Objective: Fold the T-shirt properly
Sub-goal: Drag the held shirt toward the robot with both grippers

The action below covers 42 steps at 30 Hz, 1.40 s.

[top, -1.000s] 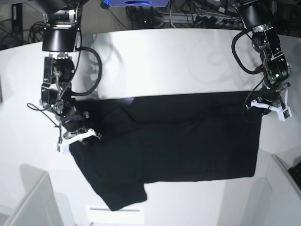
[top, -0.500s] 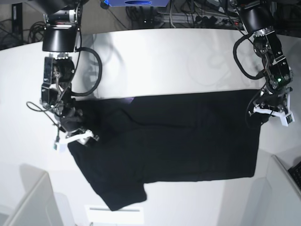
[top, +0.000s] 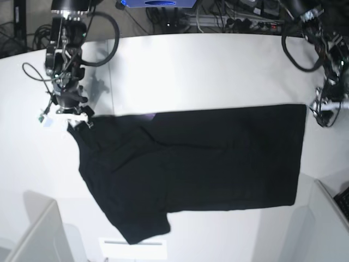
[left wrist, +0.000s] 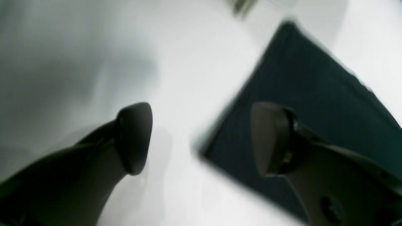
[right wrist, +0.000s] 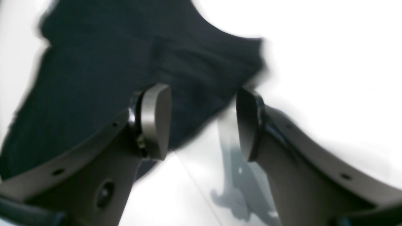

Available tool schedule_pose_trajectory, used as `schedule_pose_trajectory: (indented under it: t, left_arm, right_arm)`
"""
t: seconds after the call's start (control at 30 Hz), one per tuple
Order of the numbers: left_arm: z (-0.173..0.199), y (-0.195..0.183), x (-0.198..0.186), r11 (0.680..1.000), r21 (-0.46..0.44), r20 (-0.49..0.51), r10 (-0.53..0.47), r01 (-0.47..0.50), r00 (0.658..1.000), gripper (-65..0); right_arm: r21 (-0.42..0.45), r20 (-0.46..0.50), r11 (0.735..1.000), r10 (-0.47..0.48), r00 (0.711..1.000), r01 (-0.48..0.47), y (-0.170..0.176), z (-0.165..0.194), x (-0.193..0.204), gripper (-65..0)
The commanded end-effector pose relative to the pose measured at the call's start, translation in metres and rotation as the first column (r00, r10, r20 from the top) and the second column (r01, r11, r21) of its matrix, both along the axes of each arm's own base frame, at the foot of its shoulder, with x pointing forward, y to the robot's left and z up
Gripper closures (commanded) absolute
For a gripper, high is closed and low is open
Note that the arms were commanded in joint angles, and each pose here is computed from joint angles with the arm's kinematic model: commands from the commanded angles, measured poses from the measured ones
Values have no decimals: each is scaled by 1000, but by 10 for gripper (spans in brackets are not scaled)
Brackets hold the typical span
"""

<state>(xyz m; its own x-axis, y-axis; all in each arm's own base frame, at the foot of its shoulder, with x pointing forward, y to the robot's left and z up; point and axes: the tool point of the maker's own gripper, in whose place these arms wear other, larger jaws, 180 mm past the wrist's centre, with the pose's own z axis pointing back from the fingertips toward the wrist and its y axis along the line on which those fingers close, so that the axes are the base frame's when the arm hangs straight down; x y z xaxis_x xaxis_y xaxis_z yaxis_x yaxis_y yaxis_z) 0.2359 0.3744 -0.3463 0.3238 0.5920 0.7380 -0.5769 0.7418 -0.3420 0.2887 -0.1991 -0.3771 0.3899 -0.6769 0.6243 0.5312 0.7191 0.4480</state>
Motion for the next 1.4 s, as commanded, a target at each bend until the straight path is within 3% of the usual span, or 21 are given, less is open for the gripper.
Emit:
schedule_pose_trajectory:
  t: [0.0, 0.2, 0.3, 0.6, 0.93, 1.17, 1.37]
  left_arm:
    - [11, 4, 1, 1000, 11, 39, -5, 4, 999, -472]
    - [-22, -8, -24, 999, -37, -35, -41, 39, 999, -472]
    - [-36, -13, -24, 996, -63, -44, -68, 66, 997, -472]
    - [-33, -11, 1, 995, -91, 6, -52, 52, 999, -472]
    - [-49, -10, 18, 998, -51, -52, -39, 36, 998, -471]
    - [-74, -25, 24, 992, -109, -94, -67, 56, 993, -471]
    - [-71, -27, 31, 992, -117, -79, -66, 56, 995, -469]
  right_arm:
    - [-3, 50, 1000, 8, 999, -8, 3, 12, 6, -321]
    - [-2, 9, 1000, -23, 1000, 23, 5, -11, -10, -321]
    - [8, 7, 1000, 5, 1000, -5, 11, -17, -9, -321]
    - [29, 23, 999, -13, 1000, 12, 4, -22, 2, -323]
    - [58, -17, 998, -18, 1000, 19, 7, -42, 19, -323]
    - [65, -39, 998, -17, 999, 19, 8, -51, 25, -323]
    - [68, -48, 997, -16, 999, 20, 8, -55, 27, -318]
